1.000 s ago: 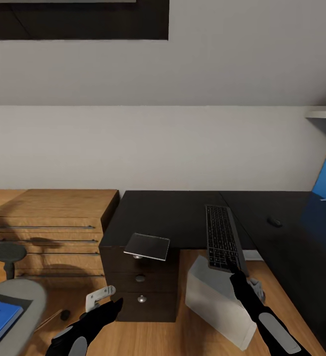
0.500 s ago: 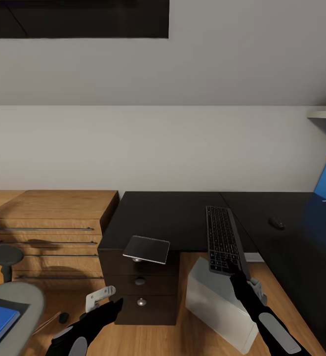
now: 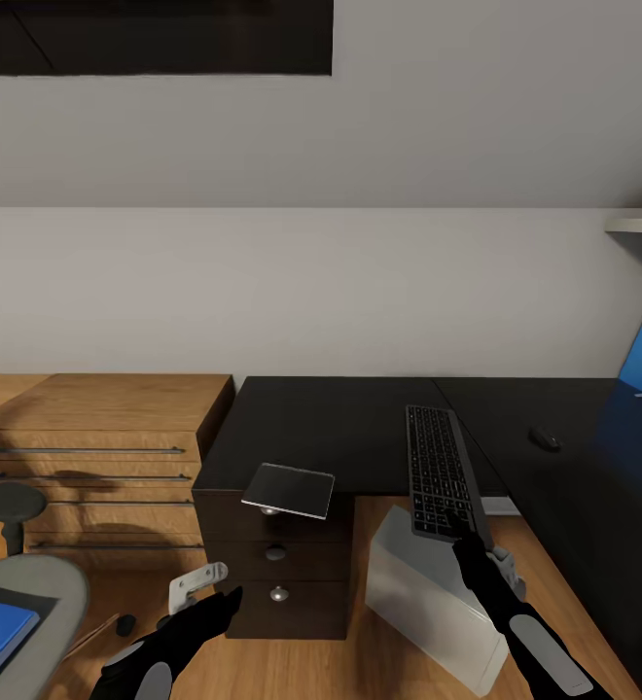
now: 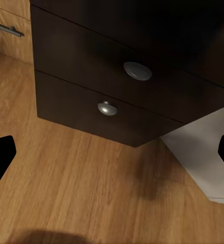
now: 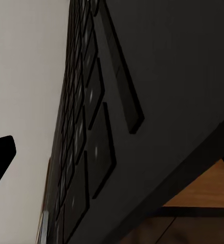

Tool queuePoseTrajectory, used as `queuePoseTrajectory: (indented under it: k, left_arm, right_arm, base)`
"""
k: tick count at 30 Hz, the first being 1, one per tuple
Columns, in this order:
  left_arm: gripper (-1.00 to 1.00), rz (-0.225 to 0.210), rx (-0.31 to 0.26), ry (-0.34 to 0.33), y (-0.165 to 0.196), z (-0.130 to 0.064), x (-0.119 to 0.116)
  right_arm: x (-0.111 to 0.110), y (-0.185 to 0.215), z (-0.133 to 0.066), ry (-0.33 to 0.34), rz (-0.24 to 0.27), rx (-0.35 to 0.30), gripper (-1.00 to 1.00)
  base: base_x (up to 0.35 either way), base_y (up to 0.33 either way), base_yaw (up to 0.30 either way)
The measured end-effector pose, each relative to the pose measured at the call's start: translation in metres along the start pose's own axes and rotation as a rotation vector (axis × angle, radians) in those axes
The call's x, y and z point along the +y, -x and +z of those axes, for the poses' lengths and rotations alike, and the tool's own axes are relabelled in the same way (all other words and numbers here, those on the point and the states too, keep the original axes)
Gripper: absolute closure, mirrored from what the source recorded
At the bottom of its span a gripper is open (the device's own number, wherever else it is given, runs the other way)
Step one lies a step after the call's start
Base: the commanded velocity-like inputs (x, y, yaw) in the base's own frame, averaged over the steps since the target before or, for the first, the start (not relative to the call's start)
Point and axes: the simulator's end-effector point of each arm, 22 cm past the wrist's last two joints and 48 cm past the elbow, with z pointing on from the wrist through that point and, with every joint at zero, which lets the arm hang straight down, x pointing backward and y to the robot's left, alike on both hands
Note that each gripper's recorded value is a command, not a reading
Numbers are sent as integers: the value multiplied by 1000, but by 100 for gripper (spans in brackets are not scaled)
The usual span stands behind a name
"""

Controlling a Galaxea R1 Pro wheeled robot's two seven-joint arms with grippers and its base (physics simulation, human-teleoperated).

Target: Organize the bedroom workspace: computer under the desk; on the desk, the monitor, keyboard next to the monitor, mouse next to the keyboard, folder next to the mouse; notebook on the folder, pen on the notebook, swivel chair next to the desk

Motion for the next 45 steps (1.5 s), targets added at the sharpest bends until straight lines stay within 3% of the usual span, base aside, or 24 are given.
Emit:
queuePoseTrajectory:
  k: [1, 2, 24, 28, 31, 35, 39, 45]
  left_arm:
    - [-100, 0, 0, 0, 0, 0, 0]
    - [-100, 0, 1, 0, 0, 0, 0]
    - [-100, 1, 3, 2, 1, -2, 0]
    - [-100, 2, 4, 4, 6, -6, -2]
    - [-100, 4, 2, 7, 10, -9, -4]
    - [-100, 4, 3, 11, 14, -13, -5]
    - [-100, 4, 19, 19, 12, -14, -5]
    - [-100, 13, 27, 10, 9, -17, -15]
  right_arm:
    - [0, 0, 0, 0, 0, 0, -100]
    - [0, 0, 0, 1, 0, 0, 100]
    - [6, 1, 0, 7, -1, 0, 100]
    - [40, 6, 4, 62, -2, -7, 100]
    - [79, 7, 7, 124, -5, -7, 100]
    - [94, 11, 7, 132, -6, -8, 100]
    - [130, 15, 6, 173, -10, -9, 100]
    - [172, 16, 1, 166, -11, -6, 100]
  base:
    - [0, 0, 0]
    - [0, 0, 0]
    - [0, 0, 0]
    - [0, 0, 0]
    - [0, 0, 0]
    - [0, 0, 0]
    - [0, 0, 0]
    - [0, 0, 0]
